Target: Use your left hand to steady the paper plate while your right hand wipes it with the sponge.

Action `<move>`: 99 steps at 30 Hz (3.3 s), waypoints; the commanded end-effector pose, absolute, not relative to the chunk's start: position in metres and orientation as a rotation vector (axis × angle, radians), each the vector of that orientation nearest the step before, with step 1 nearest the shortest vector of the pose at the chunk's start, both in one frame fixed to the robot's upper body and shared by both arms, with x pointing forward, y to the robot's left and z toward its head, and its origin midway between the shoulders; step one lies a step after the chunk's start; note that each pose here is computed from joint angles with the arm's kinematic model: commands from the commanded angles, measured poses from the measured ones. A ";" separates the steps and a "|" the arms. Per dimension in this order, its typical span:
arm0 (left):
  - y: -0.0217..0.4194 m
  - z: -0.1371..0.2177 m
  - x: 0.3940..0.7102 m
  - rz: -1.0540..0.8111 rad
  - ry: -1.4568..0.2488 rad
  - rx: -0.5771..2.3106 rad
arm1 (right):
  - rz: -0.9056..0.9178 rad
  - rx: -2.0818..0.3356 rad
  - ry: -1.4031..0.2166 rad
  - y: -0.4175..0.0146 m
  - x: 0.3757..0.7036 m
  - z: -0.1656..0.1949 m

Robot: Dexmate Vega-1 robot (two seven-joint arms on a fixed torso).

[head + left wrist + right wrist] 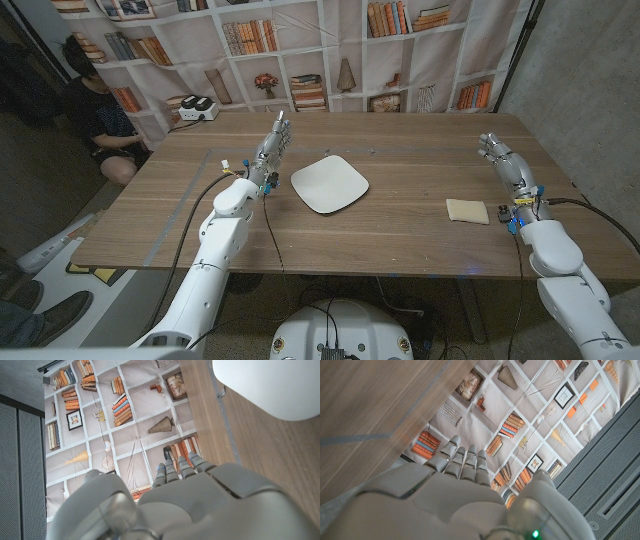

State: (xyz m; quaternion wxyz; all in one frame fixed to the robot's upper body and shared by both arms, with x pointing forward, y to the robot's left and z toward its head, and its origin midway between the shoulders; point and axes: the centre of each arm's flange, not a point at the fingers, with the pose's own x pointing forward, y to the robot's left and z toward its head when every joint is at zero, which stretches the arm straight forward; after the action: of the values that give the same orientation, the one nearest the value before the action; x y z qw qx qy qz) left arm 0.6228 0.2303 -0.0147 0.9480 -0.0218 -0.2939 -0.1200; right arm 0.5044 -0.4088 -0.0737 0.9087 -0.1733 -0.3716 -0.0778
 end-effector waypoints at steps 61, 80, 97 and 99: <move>0.216 0.013 0.624 -0.338 -0.616 -0.049 | -0.342 -0.912 -0.650 -0.417 0.455 -0.098; 0.211 0.013 0.613 -0.347 -0.621 -0.047 | -0.284 -1.140 -0.526 -0.412 0.453 -0.094; 0.210 0.019 0.603 -0.342 -0.610 -0.027 | -0.251 -1.245 -0.450 -0.406 0.455 -0.097; 0.210 0.020 0.601 -0.342 -0.614 -0.025 | -0.243 -1.249 -0.438 -0.406 0.456 -0.097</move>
State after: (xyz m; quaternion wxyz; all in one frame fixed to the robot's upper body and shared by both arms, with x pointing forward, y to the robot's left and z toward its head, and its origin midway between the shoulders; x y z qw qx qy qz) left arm 0.6081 0.2105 0.0167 0.9386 -0.0167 -0.3007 -0.1684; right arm 0.4530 -0.4099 -0.0951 0.7941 -0.5489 -0.2290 -0.1254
